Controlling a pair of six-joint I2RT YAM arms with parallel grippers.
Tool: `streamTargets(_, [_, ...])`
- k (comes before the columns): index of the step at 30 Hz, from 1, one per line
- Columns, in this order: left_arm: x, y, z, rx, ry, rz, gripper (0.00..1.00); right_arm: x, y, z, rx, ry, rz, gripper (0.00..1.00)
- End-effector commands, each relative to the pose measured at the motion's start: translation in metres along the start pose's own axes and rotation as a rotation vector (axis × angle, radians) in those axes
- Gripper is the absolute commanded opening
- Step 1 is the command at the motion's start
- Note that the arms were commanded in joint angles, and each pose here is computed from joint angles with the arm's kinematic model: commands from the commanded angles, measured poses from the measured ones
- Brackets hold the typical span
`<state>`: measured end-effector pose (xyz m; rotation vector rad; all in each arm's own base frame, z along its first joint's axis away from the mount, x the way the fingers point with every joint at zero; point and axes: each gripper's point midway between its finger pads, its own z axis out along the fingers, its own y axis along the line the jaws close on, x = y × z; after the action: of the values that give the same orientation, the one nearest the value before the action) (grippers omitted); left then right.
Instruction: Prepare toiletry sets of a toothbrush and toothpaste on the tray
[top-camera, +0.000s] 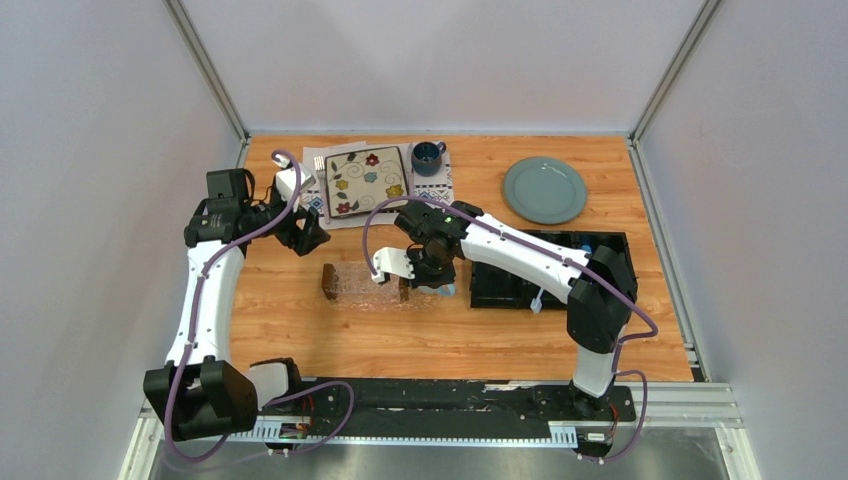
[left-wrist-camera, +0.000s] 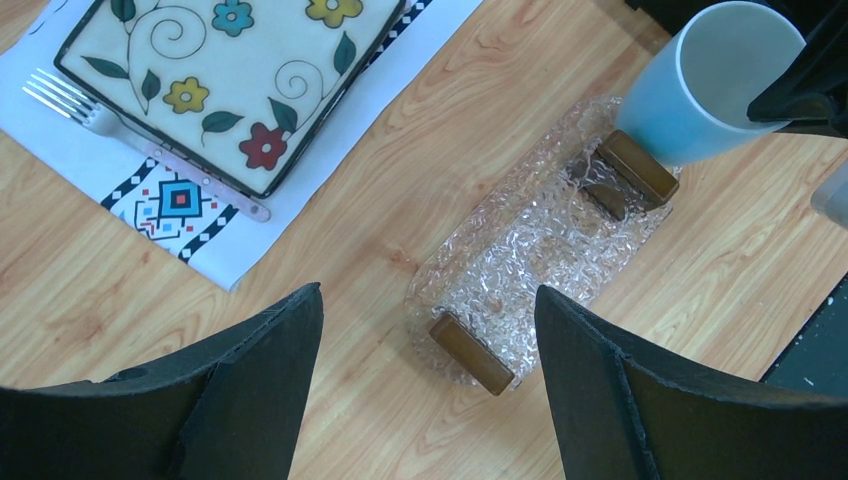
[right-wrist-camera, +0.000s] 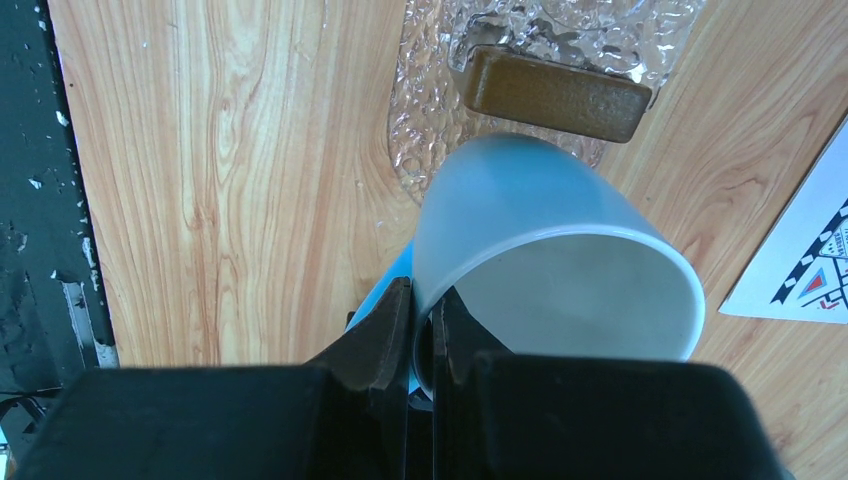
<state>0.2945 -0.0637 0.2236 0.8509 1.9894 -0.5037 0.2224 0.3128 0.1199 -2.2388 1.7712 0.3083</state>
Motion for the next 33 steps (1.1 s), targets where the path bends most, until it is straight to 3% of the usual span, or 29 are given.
streamTargets(1, [-0.010,-0.002,-0.003,0.026,-0.035,0.028,0.85,-0.023,-0.012,-0.007,0.051,-0.083,-0.019,0.04])
streamTargets(33, [-0.002,-0.011,-0.004,0.059,-0.020,0.033,0.84,-0.012,-0.005,0.014,0.019,-0.066,-0.001,0.04])
